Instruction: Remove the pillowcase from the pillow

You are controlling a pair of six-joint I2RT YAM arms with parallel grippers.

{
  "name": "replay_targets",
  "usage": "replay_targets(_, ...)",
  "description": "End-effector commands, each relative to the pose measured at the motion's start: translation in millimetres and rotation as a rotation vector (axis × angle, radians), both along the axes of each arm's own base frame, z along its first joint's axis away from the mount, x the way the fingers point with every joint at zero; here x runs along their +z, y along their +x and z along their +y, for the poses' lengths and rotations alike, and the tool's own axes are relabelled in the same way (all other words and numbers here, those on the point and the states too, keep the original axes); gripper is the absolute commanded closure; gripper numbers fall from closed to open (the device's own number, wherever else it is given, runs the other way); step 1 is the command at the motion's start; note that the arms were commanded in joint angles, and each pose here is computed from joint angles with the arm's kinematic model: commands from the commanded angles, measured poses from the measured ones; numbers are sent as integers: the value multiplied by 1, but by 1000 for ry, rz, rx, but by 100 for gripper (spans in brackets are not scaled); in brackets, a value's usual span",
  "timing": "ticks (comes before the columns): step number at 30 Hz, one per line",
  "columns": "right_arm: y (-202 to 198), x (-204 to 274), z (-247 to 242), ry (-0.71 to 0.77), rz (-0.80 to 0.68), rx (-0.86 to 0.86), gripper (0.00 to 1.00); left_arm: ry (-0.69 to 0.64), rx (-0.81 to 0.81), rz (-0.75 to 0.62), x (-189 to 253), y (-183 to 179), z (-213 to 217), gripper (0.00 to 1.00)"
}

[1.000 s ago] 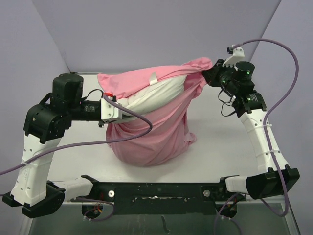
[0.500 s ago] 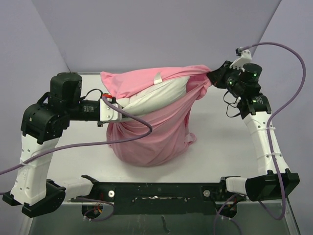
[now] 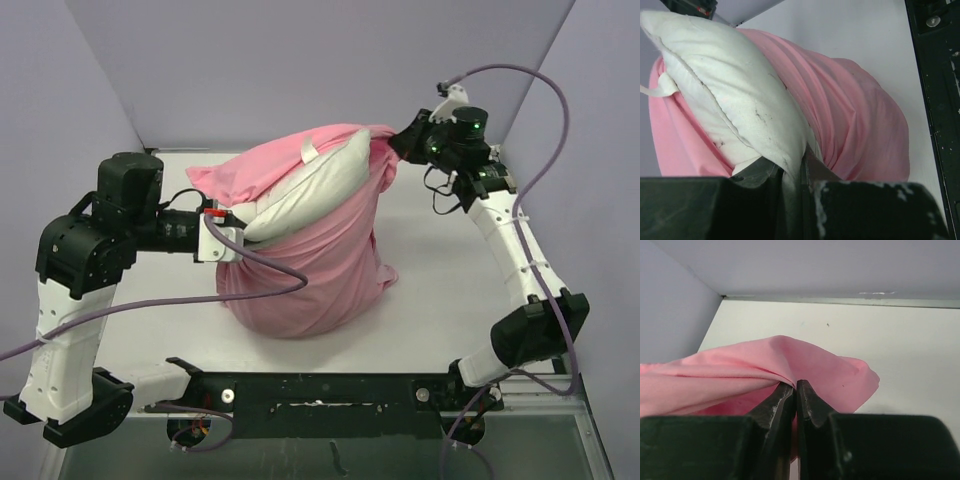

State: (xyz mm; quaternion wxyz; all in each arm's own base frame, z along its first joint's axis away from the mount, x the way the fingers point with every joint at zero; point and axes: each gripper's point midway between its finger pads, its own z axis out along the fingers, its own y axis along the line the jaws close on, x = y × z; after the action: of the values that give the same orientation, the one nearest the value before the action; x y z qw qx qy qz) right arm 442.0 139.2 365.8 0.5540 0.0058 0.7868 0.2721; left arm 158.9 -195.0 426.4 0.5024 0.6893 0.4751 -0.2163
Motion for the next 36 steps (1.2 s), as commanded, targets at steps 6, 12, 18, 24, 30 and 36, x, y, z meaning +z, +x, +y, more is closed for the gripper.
replay_targets(6,-5,-110,11,-268,89,-52,90,-256,149,-150,57,8,3,100)
replay_targets(12,-46,-164,-1,-295,126,-48,59,-530,422,-275,134,76,9,100)
replay_targets(18,-70,-36,-31,-290,-223,-175,14,-639,551,-227,164,108,12,100)
replay_targets(24,-113,12,-33,-266,-369,-140,9,-641,650,-274,166,132,21,100)
replay_targets(30,-155,-24,28,-287,-441,110,9,-617,632,-226,154,136,13,100)
replay_targets(36,-194,-8,111,-464,-674,347,8,-605,594,-160,148,131,4,100)
